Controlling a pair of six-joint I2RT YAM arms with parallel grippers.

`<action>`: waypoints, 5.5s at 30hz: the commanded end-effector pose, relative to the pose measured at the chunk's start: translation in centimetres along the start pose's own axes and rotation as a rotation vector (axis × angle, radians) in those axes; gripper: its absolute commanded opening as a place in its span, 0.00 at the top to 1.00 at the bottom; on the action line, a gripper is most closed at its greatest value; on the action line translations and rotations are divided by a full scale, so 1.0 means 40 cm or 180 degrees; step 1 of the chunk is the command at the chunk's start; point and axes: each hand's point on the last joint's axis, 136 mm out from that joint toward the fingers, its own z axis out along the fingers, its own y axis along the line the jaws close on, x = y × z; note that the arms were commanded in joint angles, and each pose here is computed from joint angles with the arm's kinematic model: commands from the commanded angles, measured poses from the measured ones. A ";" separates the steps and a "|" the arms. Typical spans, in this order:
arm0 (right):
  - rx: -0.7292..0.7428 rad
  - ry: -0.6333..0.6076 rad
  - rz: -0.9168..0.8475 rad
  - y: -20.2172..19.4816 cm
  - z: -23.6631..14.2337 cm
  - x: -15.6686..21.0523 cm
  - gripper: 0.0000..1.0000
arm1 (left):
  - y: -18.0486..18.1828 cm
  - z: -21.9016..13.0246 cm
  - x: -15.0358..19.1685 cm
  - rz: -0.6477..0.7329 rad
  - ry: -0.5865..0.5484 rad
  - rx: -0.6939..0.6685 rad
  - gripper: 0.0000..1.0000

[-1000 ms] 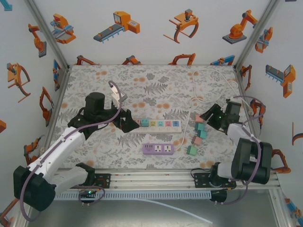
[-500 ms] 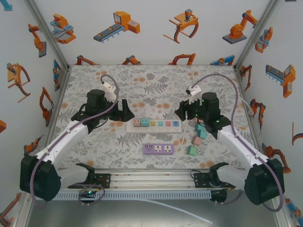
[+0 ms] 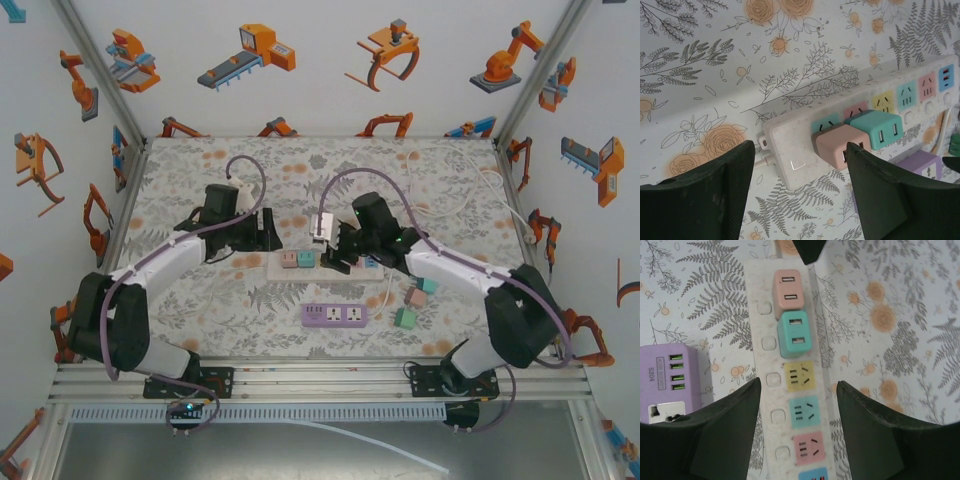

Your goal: Pull the plug off the socket

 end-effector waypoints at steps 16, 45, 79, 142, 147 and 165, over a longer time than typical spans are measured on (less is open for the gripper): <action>-0.0401 -0.0205 -0.0032 0.002 0.158 -0.004 0.48 | 0.020 0.083 0.078 -0.0059 0.0546 0.0088 0.51; -0.0349 -0.0449 -0.0014 -0.020 0.150 -0.064 0.78 | 0.107 0.119 0.215 0.0146 0.1254 -0.0636 0.52; -0.0117 -0.0636 0.0118 -0.041 0.091 -0.109 0.88 | 0.086 0.104 0.172 0.0172 0.1123 -0.0605 0.53; 0.2501 -0.1399 0.5575 -0.387 -0.473 0.674 0.88 | -0.431 -0.368 0.017 0.2083 -0.0761 0.1769 0.03; 0.2457 -0.1323 0.5646 -0.373 -0.455 0.692 0.77 | -0.428 -0.358 0.015 0.2084 -0.0750 0.1745 0.03; 0.2919 -0.0752 0.5685 -0.313 -0.482 0.747 0.53 | -0.399 -0.337 -0.001 0.2023 -0.0773 0.1474 0.03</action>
